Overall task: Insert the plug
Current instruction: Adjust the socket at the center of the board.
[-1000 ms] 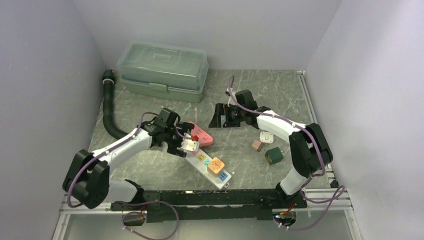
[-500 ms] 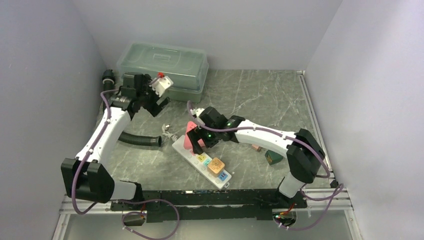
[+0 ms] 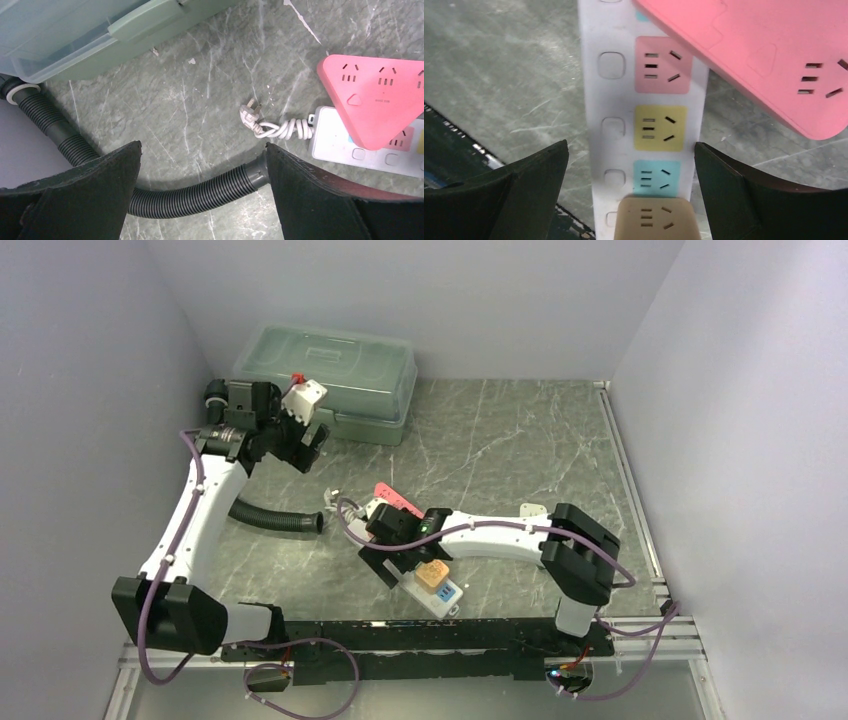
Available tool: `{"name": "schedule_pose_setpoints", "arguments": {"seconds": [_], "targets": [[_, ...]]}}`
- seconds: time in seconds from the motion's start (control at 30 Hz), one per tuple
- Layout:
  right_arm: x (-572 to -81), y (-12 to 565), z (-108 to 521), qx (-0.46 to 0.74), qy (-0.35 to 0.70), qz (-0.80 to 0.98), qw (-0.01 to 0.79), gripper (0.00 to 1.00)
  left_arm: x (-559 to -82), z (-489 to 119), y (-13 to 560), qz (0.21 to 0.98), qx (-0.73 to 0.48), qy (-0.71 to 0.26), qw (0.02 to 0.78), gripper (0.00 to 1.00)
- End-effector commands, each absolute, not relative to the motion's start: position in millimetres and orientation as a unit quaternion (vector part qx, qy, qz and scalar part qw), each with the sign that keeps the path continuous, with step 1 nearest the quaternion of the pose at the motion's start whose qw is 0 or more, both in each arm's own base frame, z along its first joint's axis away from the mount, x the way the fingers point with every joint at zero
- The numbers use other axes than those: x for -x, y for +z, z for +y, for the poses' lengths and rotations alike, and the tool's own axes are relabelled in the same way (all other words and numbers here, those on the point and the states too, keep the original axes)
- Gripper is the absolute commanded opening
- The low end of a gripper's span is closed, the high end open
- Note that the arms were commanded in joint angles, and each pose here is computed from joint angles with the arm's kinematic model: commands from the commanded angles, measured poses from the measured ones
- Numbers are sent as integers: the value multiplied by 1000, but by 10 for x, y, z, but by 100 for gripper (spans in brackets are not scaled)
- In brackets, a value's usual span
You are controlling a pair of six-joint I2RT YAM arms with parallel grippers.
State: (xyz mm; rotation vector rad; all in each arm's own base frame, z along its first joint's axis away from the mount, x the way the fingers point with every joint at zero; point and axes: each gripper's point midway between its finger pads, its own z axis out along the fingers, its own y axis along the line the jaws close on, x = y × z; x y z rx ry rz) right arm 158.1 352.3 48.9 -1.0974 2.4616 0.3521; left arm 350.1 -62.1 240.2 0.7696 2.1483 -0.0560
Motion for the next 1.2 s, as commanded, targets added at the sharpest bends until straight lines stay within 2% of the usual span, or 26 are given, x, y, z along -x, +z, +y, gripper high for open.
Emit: {"name": "schedule_pose_setpoints", "arguments": {"seconds": [0.0, 0.17, 0.4, 0.47, 0.5, 0.57, 0.63, 0.77, 1.0, 1.17], "targets": [[-1790, 410, 3440, 379, 66, 889, 247, 100, -3395, -648, 2645, 849, -289, -36, 440, 100], [-1845, 442, 3420, 385, 40, 885, 260, 100, -3288, -669, 2674, 844, -298, -43, 443, 100], [-1777, 199, 3581, 389, 70, 886, 241, 97, -3270, -642, 2746, 839, -296, -34, 455, 100], [-1797, 139, 3533, 377, 58, 893, 239, 90, -3275, -638, 2743, 838, -298, -32, 455, 100], [-1804, 116, 3482, 366, 52, 897, 240, 82, -3279, -639, 2749, 837, -300, -31, 457, 100], [-1791, 85, 3363, 340, 45, 908, 240, 58, -3288, -637, 2760, 834, -303, -28, 461, 100], [-1786, 71, 3219, 312, 42, 918, 240, 51, -3287, -645, 2765, 831, -307, -29, 463, 100], [-1854, 98, 2887, 237, 28, 941, 238, 49, -3283, -664, 2787, 825, -312, -32, 470, 100], [-2082, 246, 2293, 30, 32, 970, 237, 45, -3232, -689, 2824, 819, -320, -37, 475, 100], [-2264, 426, 2497, -81, 87, 963, 241, 60, -3208, -695, 2829, 816, -324, -38, 476, 100]]}}
